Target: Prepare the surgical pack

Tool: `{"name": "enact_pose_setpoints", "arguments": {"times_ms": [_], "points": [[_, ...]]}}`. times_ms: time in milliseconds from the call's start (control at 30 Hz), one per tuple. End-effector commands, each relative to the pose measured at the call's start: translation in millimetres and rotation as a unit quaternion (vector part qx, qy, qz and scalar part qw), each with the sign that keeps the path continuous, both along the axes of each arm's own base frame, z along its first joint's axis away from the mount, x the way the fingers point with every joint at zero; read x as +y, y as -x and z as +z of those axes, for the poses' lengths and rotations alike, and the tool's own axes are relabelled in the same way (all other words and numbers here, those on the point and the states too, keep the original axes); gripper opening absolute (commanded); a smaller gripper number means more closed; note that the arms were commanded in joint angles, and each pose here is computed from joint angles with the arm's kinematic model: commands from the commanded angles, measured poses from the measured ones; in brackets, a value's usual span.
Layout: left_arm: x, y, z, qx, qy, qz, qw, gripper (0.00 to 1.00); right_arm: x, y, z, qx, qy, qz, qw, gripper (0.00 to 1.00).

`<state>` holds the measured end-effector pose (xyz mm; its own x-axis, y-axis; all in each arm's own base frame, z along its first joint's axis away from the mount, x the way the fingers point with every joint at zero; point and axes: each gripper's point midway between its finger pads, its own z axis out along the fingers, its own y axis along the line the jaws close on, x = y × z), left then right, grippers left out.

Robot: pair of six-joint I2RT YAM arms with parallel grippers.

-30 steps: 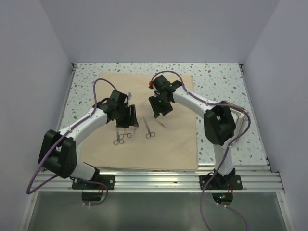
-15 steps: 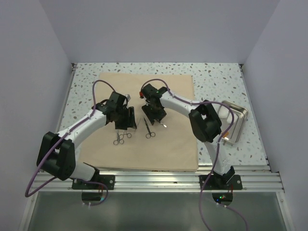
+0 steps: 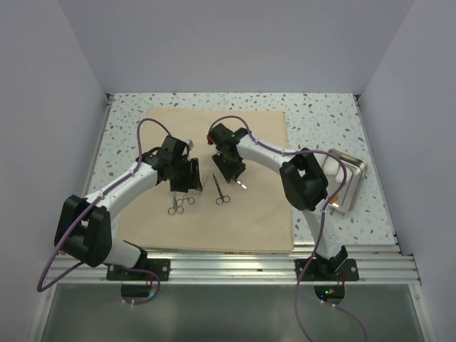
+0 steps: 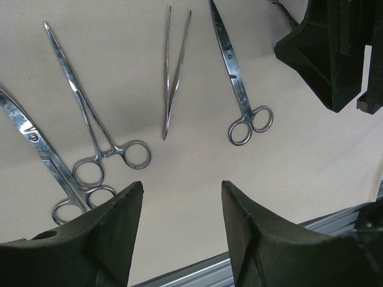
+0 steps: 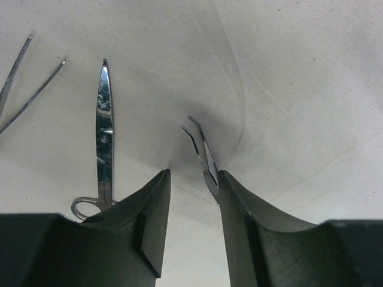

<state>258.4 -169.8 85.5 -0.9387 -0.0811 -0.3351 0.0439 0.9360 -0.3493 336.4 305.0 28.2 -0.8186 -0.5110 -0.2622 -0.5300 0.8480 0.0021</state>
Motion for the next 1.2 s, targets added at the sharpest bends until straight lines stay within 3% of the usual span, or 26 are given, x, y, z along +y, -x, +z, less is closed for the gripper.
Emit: {"name": "enact_pose_setpoints", "arguments": {"times_ms": [0, 167, 200, 367, 533, 733, 933, 1167], "points": [[1.3, -2.0, 5.4, -0.009, -0.002, -0.011, 1.0, 0.59, -6.0, -3.0, 9.3, -0.018, 0.013, 0.003, 1.0, 0.39], [0.5, -2.2, 5.3, -0.008, 0.0, -0.014, 1.0, 0.59, -9.5, -7.6, 10.1, -0.028, 0.025, -0.001, 0.999, 0.3], [0.2, -2.0, 4.9, -0.007, 0.0, -0.014, 1.0, 0.59, -10.6, -9.5, 10.5, -0.032, 0.029, -0.003, 0.999, 0.23], [0.2, -3.0, 6.7, -0.011, 0.0, -0.015, 1.0, 0.59, -12.7, -12.6, 8.7, -0.03, 0.04, -0.008, 0.999, 0.11], [3.5, -5.4, 9.2, -0.014, -0.011, -0.013, 1.0, 0.64, -14.7, -14.2, 16.0, -0.036, 0.043, -0.018, 0.998, 0.01], [5.8, -9.2, -1.3, 0.001, -0.031, -0.016, 0.999, 0.64, -39.2, -22.9, 62.0, -0.065, 0.016, -0.062, 0.996, 0.0], [16.9, -25.8, -13.8, 0.017, -0.085, 0.005, 0.996, 0.59, -112.2, -29.1, 94.5, -0.061, -0.002, -0.156, 0.986, 0.0], [-12.2, -44.0, -26.8, 0.022, -0.11, -0.034, 0.993, 0.52, -254.6, -13.9, 125.6, -0.078, 0.039, -0.303, 0.949, 0.0]]}}
